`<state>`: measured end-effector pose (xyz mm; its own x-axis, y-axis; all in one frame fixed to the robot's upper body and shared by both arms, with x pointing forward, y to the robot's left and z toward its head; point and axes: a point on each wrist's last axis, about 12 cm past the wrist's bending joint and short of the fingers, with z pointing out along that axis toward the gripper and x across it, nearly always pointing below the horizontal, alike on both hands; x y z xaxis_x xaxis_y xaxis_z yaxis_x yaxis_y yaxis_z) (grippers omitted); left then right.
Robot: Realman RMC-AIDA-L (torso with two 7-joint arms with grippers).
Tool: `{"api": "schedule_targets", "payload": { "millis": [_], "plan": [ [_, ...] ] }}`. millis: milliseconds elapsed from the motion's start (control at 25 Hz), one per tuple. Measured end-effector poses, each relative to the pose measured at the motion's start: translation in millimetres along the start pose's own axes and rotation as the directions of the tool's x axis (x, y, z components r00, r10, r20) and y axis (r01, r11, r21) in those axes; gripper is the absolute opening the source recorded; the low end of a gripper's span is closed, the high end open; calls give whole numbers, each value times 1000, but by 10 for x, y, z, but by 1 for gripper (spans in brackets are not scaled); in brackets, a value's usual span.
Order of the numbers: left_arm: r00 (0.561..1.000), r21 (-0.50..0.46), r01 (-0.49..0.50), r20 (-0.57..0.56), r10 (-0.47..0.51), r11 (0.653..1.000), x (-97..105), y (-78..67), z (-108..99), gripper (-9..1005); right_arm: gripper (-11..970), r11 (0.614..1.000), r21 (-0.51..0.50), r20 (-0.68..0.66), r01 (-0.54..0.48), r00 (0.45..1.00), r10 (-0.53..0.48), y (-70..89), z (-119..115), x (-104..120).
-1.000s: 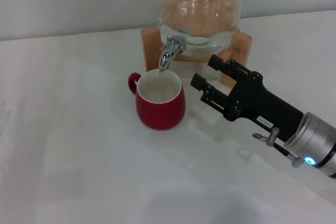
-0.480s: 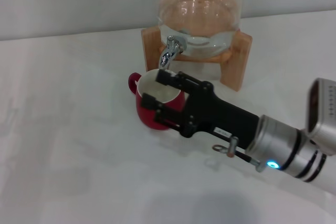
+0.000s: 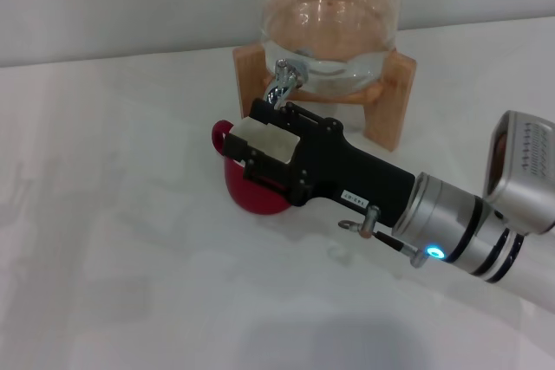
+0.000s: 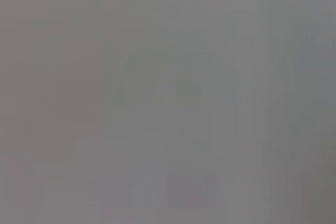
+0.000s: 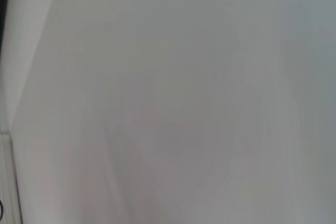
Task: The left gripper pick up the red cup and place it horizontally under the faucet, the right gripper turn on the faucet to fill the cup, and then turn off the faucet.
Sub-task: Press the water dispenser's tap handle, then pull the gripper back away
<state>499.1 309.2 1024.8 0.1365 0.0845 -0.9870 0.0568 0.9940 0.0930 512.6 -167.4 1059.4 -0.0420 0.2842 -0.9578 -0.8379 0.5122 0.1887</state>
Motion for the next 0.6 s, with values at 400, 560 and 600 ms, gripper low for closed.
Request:
{"api": "schedule_targets", "payload": {
  "millis": [400,560,600],
  "plan": [
    [1000,8,1,11,-1,1000,-22,-19,46,883,658,999,43,-29,10,1000,-8,-85,76,6],
    [1000,8,1,11,-1,1000,-22,-19,47,884,658,998,57,-32,11,999,-10,-107,81,6],
    [1000,8,1,11,-1,1000,-22,-19,47,884,658,998,58,-33,12,999,-10,-108,79,7]
  ]
}}
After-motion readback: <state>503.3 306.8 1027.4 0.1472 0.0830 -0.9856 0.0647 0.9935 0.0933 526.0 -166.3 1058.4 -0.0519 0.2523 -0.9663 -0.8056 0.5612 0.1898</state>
